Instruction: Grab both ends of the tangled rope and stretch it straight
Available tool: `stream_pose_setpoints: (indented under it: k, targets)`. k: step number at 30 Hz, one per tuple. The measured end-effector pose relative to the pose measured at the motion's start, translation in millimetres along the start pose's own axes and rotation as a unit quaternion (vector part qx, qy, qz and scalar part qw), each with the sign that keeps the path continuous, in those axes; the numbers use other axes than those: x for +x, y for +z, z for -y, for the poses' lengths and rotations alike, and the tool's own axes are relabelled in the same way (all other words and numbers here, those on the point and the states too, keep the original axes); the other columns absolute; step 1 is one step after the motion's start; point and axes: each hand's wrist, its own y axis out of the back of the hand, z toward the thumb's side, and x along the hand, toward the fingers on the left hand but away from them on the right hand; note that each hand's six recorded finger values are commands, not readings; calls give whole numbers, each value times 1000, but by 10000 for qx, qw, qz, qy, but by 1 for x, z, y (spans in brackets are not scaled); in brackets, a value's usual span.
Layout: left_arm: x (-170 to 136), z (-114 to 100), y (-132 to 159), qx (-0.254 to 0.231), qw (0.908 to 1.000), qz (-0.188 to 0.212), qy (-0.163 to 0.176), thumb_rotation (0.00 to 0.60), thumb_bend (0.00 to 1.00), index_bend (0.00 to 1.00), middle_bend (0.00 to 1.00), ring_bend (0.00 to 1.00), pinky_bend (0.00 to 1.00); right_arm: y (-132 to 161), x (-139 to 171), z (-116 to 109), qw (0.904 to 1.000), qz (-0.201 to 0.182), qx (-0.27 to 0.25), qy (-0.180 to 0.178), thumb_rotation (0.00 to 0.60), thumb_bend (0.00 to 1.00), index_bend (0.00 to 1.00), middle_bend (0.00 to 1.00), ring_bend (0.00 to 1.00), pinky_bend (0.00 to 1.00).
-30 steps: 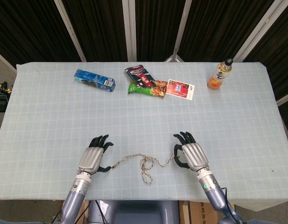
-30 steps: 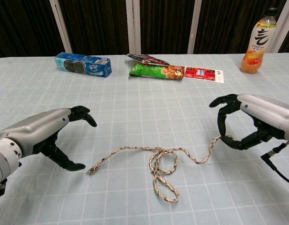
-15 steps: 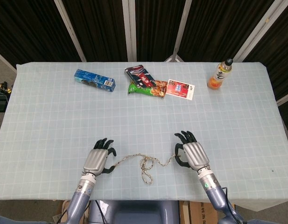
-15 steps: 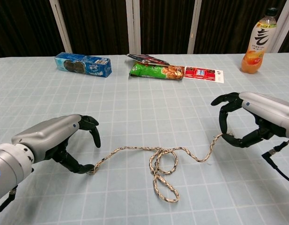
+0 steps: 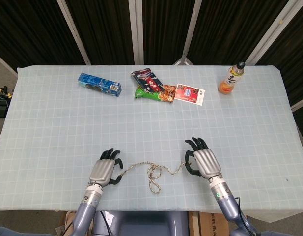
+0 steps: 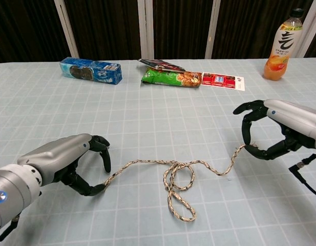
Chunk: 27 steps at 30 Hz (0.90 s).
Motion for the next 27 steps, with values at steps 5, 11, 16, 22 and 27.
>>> stream_pose_setpoints:
  k: [5, 11, 16, 22, 27]
  targets:
    - [1, 2, 1, -87, 10000, 13, -32, 600, 394, 472, 102, 0, 0, 0, -1, 0, 10000, 10, -20, -7, 600, 481, 648, 176, 50, 0]
    - [2, 7, 4, -204, 9998, 18, -79, 600, 394, 470, 102, 0, 0, 1, -1, 0, 10000, -9, 14, 2, 600, 481, 647, 177, 50, 0]
    - [2, 10, 7, -320, 9994, 35, -113, 600, 394, 480, 102, 0, 0, 0, -1, 0, 10000, 8, 21, -15, 600, 482, 647, 176, 50, 0]
    - [1, 11, 5, -386, 9992, 19, -124, 600, 398, 489, 103, 0, 0, 0, -1, -1, 10000, 11, 20, -20, 600, 481, 647, 176, 50, 0]
    - [0, 10, 6, -429, 9990, 37, -128, 600, 398, 490, 103, 0, 0, 0, -1, 0, 10000, 8, 21, -20, 600, 481, 647, 176, 50, 0]
